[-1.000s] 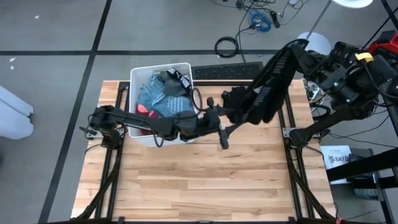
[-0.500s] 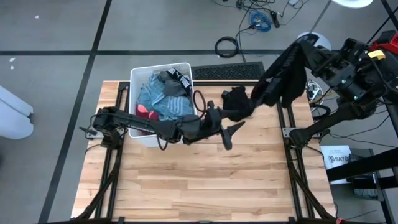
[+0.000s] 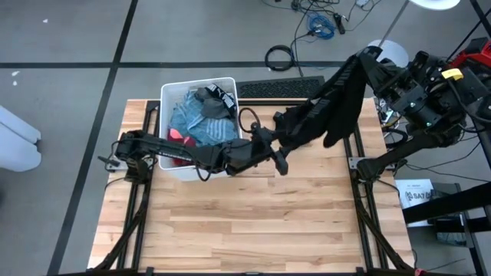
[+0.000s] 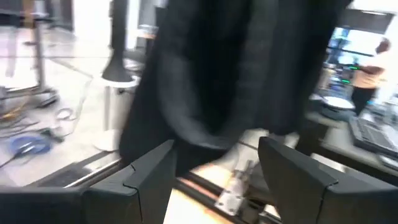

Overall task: Sort clothes
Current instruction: Put the bottom black shorts into the white laundry organizer

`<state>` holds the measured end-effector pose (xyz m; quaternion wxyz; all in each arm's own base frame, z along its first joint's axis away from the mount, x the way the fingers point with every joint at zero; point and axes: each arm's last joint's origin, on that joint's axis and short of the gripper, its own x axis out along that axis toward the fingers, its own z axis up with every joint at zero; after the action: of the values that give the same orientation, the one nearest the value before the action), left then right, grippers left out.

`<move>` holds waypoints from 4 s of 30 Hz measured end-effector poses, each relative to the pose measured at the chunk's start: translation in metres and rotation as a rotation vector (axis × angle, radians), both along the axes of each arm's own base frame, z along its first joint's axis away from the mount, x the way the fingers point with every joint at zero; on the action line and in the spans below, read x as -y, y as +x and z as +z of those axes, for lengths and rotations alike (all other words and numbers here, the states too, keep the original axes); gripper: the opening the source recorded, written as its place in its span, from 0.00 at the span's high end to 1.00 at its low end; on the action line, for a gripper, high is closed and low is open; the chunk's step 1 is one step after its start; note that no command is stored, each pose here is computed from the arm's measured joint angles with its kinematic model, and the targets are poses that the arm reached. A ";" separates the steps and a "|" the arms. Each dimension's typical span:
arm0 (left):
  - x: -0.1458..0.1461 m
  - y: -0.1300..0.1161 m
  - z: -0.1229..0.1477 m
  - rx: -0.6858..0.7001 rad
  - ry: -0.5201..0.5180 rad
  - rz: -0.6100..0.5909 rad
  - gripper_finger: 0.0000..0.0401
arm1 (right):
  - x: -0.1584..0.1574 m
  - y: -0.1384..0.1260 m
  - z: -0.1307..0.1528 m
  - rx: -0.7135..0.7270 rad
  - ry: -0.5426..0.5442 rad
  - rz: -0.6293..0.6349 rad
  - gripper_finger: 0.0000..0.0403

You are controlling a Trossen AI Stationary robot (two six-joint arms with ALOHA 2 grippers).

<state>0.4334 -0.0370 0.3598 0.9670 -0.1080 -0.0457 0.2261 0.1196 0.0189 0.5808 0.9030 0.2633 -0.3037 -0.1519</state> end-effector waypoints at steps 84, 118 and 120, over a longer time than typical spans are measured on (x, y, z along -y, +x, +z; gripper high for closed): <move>-0.028 0.004 0.006 0.091 -0.048 -0.167 0.15 | -0.001 0.002 0.000 -0.006 -0.012 -0.003 1.00; -0.038 0.005 0.002 0.082 -0.087 -0.145 0.27 | -0.001 0.019 -0.003 -0.030 -0.030 -0.045 1.00; -0.037 0.005 0.002 0.062 -0.058 -0.145 0.37 | -0.001 0.019 -0.003 -0.031 -0.030 -0.045 1.00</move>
<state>0.4389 0.0001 0.3614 0.9755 -0.1457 -0.0609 0.1535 0.1384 0.0203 0.5778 0.9077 0.2404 -0.2980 -0.1717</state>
